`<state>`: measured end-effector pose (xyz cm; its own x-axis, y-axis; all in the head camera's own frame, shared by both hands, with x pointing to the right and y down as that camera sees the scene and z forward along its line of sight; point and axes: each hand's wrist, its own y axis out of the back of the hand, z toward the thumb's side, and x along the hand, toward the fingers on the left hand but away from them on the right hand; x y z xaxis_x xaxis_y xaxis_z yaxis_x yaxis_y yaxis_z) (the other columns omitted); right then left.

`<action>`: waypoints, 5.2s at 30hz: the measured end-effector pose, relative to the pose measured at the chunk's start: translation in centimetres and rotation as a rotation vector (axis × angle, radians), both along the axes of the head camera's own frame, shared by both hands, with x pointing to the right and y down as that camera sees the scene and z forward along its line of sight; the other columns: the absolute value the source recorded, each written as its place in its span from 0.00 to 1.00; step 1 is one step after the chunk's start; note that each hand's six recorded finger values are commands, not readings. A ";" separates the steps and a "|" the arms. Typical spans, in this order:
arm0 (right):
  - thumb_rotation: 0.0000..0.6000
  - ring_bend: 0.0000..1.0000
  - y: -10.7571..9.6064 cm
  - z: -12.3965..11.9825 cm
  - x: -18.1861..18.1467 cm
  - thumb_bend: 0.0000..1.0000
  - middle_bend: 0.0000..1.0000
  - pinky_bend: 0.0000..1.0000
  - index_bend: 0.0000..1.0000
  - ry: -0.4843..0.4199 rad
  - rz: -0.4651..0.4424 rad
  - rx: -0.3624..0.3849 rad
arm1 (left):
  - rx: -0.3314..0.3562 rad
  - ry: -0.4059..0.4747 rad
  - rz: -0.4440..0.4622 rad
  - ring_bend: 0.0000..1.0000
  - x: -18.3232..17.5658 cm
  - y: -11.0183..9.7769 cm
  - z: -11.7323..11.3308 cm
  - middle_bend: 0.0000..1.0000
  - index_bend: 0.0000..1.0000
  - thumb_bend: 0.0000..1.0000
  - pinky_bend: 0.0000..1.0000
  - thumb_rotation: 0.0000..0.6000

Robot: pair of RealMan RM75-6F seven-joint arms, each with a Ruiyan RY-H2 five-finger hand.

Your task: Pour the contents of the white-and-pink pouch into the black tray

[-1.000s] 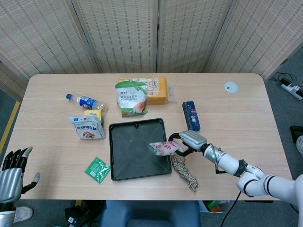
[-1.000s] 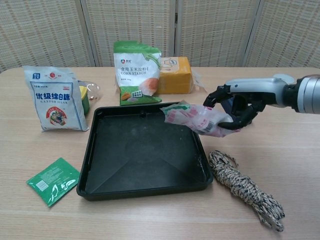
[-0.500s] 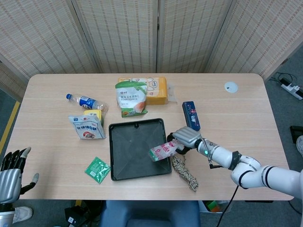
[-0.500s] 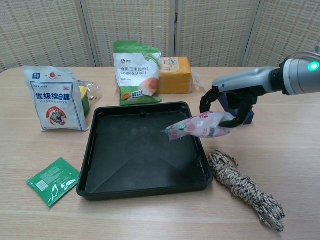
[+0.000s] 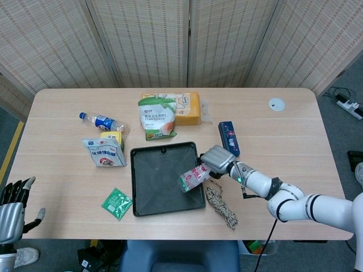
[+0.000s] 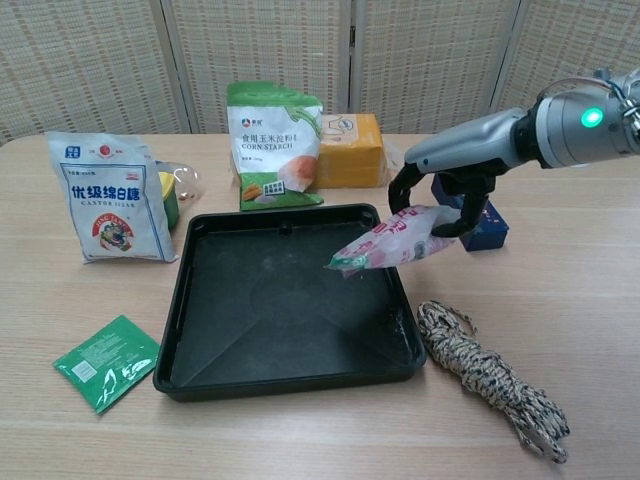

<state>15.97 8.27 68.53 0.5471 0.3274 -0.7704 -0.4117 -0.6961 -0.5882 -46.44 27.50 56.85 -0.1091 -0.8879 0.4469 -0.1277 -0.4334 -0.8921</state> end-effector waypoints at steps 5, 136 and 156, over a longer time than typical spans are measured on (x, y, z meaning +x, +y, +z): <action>1.00 1.00 0.0 0.2 -0.5 0.92 0.65 1.00 0.77 0.038 -0.057 0.067 | -0.002 0.000 0.002 0.09 0.1 0.0 0.0 0.13 0.05 0.40 0.00 1.00; 1.00 0.84 4.9 11.8 8.0 0.68 0.20 0.86 0.18 -0.571 0.923 -0.397 | -0.004 -0.003 0.034 0.09 1.9 -0.6 -0.3 0.13 0.04 0.40 0.00 1.00; 1.00 0.83 3.1 8.8 7.7 0.68 0.21 0.86 0.24 -0.594 0.804 -0.408 | -0.005 -0.002 0.044 0.09 2.2 -0.6 -0.3 0.13 0.04 0.40 0.00 1.00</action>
